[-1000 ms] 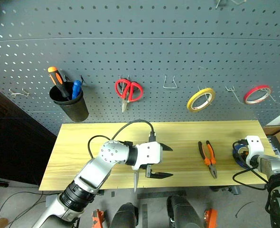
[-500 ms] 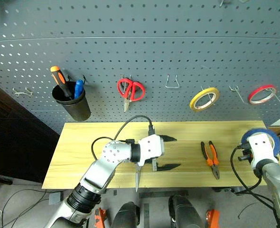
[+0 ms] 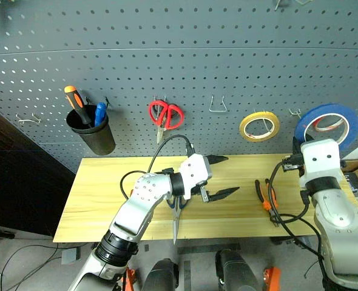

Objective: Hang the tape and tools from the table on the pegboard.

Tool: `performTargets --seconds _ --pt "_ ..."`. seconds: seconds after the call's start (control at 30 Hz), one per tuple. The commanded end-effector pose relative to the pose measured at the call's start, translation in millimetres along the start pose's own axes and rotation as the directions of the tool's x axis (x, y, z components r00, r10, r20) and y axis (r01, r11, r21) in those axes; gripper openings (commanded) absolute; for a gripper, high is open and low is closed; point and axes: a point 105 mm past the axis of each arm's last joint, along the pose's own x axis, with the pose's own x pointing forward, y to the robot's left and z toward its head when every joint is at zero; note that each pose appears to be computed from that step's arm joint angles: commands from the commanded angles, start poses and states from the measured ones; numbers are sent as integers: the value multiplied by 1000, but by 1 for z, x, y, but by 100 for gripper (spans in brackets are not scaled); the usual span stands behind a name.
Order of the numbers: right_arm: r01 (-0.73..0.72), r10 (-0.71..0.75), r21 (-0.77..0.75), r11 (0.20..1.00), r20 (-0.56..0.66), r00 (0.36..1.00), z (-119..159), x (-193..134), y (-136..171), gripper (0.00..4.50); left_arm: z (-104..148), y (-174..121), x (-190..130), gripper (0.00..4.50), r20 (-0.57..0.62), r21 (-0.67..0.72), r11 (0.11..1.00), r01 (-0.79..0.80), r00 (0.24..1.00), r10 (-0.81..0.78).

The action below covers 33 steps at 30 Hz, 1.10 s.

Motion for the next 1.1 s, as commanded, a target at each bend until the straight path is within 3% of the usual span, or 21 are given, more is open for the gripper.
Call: performTargets --seconds 0.03,0.33,0.6,0.7,0.73,0.83,0.93,1.1 --pt "-15 13 38 999 44 999 2 13 -7 69 10 5 1 422 40 15 999 -38 998 37" --pt "-114 105 205 972 53 993 -19 48 -3 69 10 9 0 422 38 24 997 -78 996 77" --pt "-136 134 195 971 23 991 -19 25 11 322 -7 22 -16 422 -39 51 992 -117 992 119" --pt "-124 146 203 971 -93 985 -31 6 21 423 -21 27 -31 422 -109 92 991 -101 988 111" --pt "-108 147 216 970 -172 974 -42 -3 25 446 -27 28 -36 422 -138 114 990 -81 986 97" --pt "-59 150 240 969 -385 911 -76 -23 37 446 -40 22 -49 422 -207 172 985 14 978 22" --pt "-53 161 202 978 -568 807 -105 -34 47 446 -45 14 -52 422 -229 195 977 85 973 -39" --pt "-114 350 376 920 -654 671 -128 -39 79 446 -44 3 -46 422 -215 204 970 135 972 -91"
